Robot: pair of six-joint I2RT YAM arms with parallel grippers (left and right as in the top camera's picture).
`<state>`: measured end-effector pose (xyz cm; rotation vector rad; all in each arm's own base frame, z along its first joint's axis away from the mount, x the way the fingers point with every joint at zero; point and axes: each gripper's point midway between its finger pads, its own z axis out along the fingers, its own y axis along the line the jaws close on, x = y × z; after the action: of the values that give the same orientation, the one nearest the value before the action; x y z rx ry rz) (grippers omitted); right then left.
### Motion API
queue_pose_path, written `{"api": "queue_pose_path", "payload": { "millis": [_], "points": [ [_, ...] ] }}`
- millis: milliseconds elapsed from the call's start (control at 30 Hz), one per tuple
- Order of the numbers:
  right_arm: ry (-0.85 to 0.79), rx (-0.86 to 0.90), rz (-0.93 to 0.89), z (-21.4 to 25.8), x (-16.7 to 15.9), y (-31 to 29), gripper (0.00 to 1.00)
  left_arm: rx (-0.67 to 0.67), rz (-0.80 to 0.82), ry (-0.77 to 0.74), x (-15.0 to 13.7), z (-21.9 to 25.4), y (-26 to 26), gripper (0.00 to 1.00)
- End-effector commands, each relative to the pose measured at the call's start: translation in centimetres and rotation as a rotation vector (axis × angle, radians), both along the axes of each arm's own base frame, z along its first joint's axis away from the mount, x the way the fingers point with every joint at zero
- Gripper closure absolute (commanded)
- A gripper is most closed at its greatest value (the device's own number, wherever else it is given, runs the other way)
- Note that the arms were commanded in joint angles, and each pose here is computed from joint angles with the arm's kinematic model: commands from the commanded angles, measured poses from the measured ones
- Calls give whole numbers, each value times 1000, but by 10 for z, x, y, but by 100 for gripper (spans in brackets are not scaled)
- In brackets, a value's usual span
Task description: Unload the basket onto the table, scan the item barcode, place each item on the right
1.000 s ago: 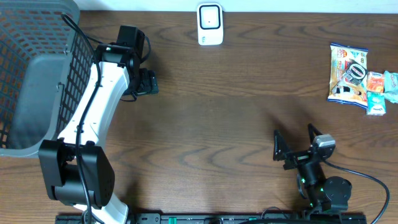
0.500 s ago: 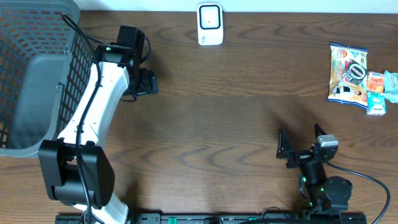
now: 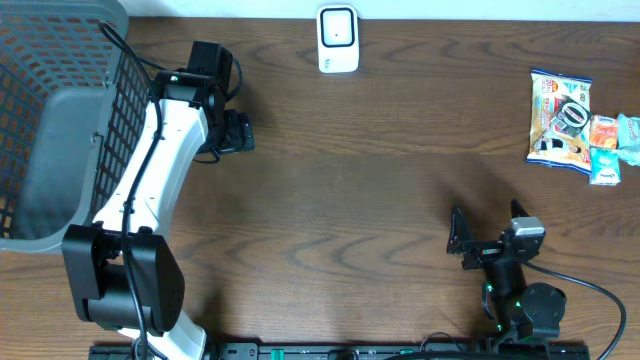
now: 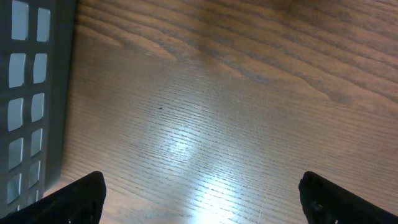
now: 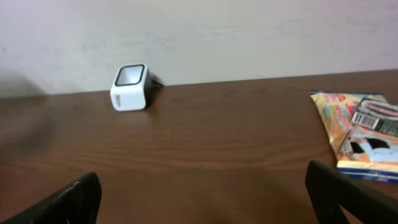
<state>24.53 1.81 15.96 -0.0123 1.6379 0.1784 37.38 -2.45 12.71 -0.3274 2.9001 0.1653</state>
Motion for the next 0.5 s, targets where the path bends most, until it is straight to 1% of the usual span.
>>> {"api": "queue_pose_path", "payload": {
  "millis": [0,100,233,467],
  "points": [
    [-12,-119,14,-1,-1,1,1,12,-6,4,-1,0,2,2],
    [-15,-148,15,-1,-1,1,1,12,-6,4,-1,0,2,2],
    [-14,-145,12,-1,0,1,1,11,-6,4,-1,0,2,2],
    [-3,-72,-9,-2,0,-2,1,11,-6,4,-1,0,2,2]
  ]
}}
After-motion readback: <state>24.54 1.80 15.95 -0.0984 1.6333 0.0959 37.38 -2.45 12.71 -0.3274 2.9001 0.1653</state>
